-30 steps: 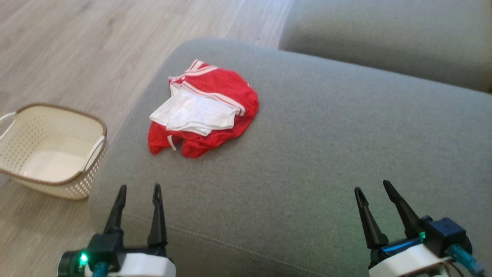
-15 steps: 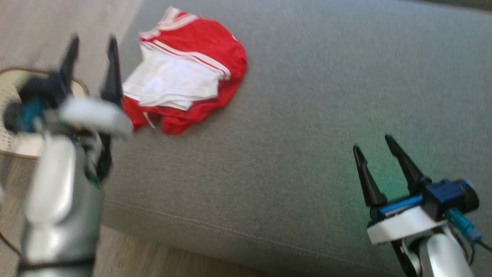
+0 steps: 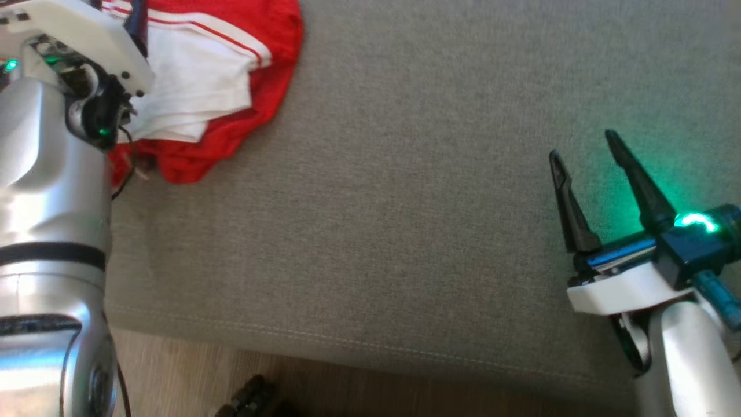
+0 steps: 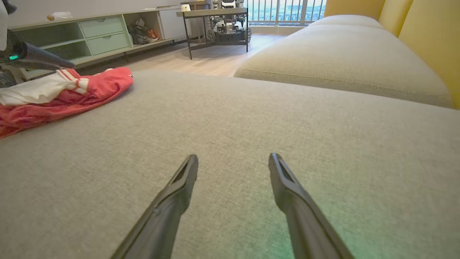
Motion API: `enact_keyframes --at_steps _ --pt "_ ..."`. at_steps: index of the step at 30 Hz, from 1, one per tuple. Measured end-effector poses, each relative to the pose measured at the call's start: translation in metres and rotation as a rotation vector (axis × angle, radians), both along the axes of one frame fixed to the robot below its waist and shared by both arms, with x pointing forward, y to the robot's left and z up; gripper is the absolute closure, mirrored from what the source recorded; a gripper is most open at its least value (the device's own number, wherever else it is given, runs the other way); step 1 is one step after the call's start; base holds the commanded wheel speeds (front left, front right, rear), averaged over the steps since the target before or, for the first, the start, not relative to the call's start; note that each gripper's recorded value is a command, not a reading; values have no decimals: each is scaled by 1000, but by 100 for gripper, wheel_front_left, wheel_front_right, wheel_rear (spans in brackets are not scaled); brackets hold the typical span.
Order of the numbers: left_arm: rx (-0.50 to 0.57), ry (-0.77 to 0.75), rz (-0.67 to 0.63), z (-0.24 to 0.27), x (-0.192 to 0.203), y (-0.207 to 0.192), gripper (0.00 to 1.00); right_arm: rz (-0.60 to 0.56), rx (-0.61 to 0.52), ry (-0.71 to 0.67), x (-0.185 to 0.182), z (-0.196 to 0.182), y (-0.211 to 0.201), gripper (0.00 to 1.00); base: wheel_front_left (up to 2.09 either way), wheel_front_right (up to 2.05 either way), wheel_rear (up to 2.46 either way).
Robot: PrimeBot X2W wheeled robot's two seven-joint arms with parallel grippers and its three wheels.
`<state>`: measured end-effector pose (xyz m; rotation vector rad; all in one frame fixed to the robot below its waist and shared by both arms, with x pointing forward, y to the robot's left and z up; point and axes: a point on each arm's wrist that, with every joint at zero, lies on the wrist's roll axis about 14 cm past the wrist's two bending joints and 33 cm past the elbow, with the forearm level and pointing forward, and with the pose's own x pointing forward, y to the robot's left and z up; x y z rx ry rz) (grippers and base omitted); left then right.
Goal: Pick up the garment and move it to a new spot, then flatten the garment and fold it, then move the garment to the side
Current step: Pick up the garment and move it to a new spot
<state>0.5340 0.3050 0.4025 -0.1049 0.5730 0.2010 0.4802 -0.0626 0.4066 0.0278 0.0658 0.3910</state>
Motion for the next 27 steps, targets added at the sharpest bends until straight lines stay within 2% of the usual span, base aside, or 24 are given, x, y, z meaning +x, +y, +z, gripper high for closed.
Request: enact_keyframes --at_steps 4,9,10,17,18,27 --pt "-39 152 -17 -47 -7 -12 0 -11 -10 22 6 -16 -5 0 0 0 0" --pt "-51 187 -23 -57 -1 -16 0 -16 -10 28 8 -21 -7 0 0 0 0" --pt "-46 184 -26 -57 0 -16 100 -16 -10 25 8 -20 -7 0 0 0 0" --pt "-7 22 -43 -34 8 -19 100 -16 -9 1 10 -8 -6 0 0 0 0" --pt "8 -55 -54 -19 11 -21 100 -16 -4 -12 9 0 -6 0 0 0 0" --pt "62 -410 -137 81 17 -36 100 -23 29 -109 -2 54 -7 0 0 0 0"
